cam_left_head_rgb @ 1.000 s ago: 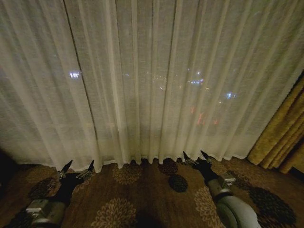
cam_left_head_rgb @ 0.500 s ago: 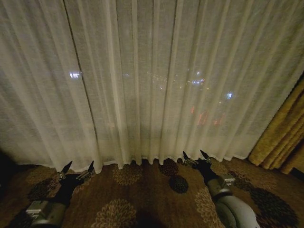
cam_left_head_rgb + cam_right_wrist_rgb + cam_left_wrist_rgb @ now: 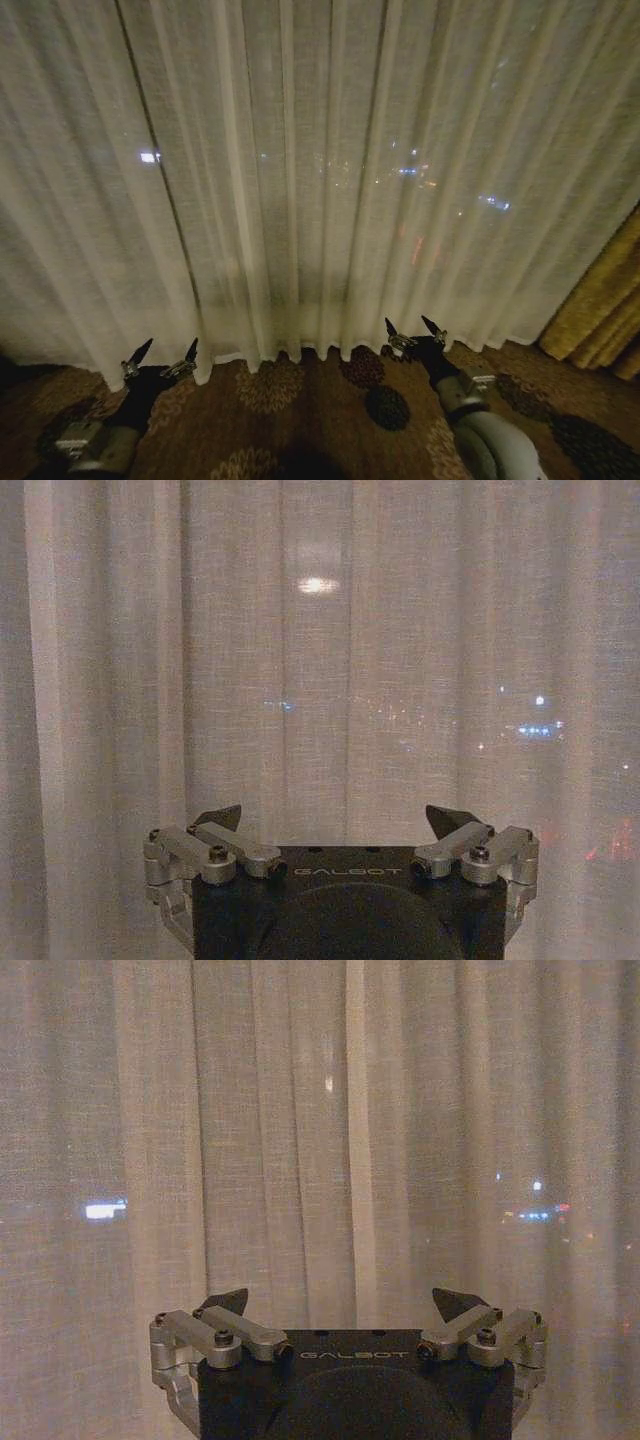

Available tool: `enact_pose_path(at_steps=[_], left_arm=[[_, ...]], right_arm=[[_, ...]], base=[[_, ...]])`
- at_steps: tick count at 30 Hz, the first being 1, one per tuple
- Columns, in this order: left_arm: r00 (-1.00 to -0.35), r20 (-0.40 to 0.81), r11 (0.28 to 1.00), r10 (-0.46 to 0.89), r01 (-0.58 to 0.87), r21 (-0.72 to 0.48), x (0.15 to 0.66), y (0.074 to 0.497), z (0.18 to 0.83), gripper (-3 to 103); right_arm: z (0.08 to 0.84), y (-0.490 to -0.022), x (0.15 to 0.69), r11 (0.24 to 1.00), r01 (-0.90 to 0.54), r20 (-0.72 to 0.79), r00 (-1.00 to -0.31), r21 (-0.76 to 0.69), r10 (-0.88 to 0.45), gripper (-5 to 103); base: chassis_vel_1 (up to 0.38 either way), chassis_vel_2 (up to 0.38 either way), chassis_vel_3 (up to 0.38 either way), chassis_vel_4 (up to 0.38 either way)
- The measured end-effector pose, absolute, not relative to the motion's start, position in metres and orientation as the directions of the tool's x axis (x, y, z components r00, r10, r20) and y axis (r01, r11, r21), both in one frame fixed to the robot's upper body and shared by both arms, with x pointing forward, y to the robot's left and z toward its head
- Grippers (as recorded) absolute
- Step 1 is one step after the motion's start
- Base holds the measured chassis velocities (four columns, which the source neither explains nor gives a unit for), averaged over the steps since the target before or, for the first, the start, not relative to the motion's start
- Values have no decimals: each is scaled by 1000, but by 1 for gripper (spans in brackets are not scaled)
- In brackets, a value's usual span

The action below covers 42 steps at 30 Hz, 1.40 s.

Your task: Open the curtains by pulling them apart, changing their state from closed to fully open.

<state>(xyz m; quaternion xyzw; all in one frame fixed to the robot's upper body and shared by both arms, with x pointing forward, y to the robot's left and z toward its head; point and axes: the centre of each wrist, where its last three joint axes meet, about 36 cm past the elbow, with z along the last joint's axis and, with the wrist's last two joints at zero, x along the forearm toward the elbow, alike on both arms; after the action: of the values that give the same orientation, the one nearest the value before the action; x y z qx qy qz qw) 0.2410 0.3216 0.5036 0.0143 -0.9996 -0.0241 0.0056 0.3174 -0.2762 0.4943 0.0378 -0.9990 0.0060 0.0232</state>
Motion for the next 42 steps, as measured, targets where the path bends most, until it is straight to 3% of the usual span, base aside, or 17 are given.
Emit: enact_pose_path(at_steps=[42], left_arm=[[-999, 6, 998, -39, -39, 40, 237, 321, 501, 100]], right_arm=[[488, -261, 315, 993, -115, 63, -992, -24, -113, 100]], base=[[-72, 303, 71, -303]])
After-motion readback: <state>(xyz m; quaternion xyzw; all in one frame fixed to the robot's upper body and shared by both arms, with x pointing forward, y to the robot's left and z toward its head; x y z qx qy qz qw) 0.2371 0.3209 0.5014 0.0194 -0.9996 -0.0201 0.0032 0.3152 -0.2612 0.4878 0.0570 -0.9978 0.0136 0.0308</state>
